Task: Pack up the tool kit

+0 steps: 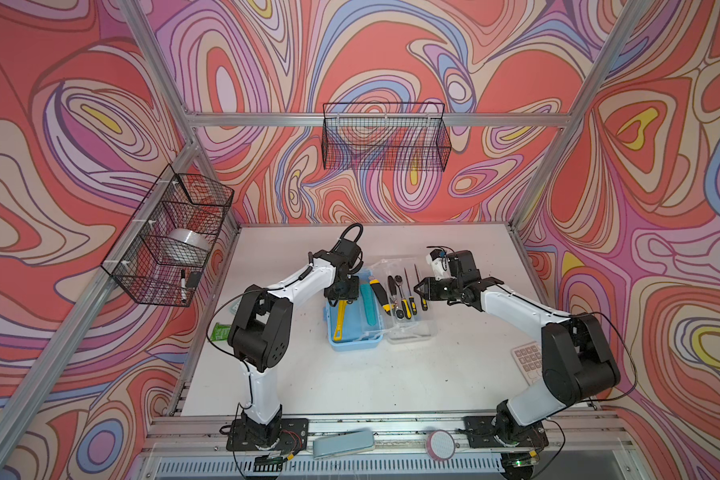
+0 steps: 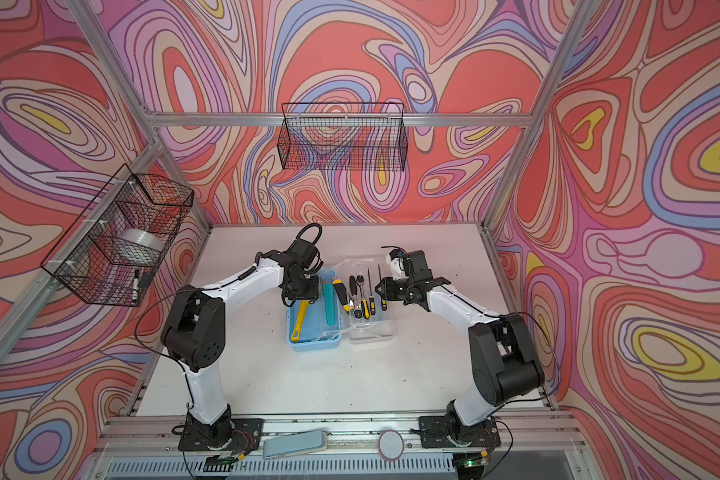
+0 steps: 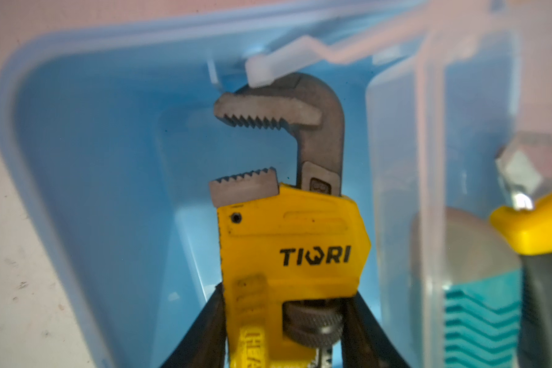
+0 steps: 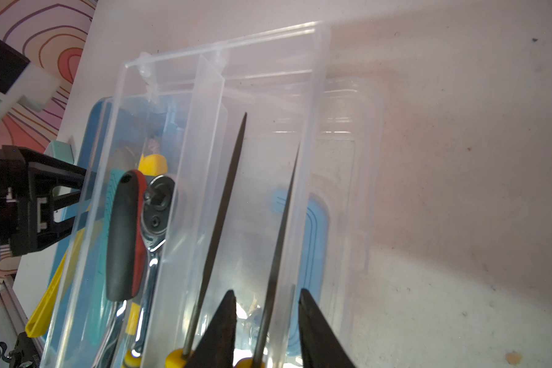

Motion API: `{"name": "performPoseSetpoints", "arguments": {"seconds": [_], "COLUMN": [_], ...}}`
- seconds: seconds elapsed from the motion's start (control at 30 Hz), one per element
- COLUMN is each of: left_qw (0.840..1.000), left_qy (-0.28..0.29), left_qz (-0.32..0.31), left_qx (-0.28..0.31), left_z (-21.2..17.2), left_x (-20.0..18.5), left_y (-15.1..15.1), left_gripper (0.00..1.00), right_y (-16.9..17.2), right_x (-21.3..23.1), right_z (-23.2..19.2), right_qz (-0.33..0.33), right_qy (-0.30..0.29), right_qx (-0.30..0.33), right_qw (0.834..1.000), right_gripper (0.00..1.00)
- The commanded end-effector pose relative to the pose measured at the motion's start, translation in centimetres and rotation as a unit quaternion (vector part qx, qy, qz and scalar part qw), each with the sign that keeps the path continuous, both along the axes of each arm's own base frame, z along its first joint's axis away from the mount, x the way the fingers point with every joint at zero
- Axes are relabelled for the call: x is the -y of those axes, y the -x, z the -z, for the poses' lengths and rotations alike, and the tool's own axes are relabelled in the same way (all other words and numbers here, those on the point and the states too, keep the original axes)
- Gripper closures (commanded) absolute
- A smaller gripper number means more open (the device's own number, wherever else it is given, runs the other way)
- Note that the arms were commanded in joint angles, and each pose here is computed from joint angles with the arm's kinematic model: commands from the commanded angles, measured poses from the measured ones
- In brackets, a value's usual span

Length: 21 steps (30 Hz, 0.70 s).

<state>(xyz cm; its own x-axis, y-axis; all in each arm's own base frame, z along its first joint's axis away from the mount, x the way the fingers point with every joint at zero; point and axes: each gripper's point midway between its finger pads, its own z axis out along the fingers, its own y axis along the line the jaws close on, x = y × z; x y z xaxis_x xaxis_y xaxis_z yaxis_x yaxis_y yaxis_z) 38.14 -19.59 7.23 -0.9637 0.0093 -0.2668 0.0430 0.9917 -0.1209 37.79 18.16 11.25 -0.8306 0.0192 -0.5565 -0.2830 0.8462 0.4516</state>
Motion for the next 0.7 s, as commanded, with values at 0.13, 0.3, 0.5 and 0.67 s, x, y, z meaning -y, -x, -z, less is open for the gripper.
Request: {"name": "performPoseSetpoints", "arguments": {"seconds": [0.13, 0.3, 0.5, 0.67], "left_qw": [0.998, 0.998, 0.998, 0.997], "left_qy": [0.038, 0.046, 0.04, 0.041], "left_qz": [0.002, -0.009, -0.022, -0.026], "left_qx": [0.041, 0.05, 0.054, 0.06], "left_z": [-1.5, -3.2, -5.3, -6.4], "left_x": [2.1, 1.9, 1.2, 0.7], "left_y": [-1.8, -1.5, -0.9, -0.3], "left_gripper": [0.74, 0.48, 0.25, 0.24], "right_y": [1.6, 1.4, 1.0, 0.9], "right_x": [1.1, 1.1, 1.0, 1.0], "right_z": [2.8, 2.6, 2.1, 1.9], "right_qz": [0.01, 0.012, 0.012, 0.011], "right_qy": [0.037, 0.037, 0.034, 0.036], "right_qx": [-0.048, -0.045, -0.039, -0.038], "right_qw": [0.998, 0.998, 0.999, 0.999], "right_gripper": [0.68, 0.68, 0.68, 0.68]}}
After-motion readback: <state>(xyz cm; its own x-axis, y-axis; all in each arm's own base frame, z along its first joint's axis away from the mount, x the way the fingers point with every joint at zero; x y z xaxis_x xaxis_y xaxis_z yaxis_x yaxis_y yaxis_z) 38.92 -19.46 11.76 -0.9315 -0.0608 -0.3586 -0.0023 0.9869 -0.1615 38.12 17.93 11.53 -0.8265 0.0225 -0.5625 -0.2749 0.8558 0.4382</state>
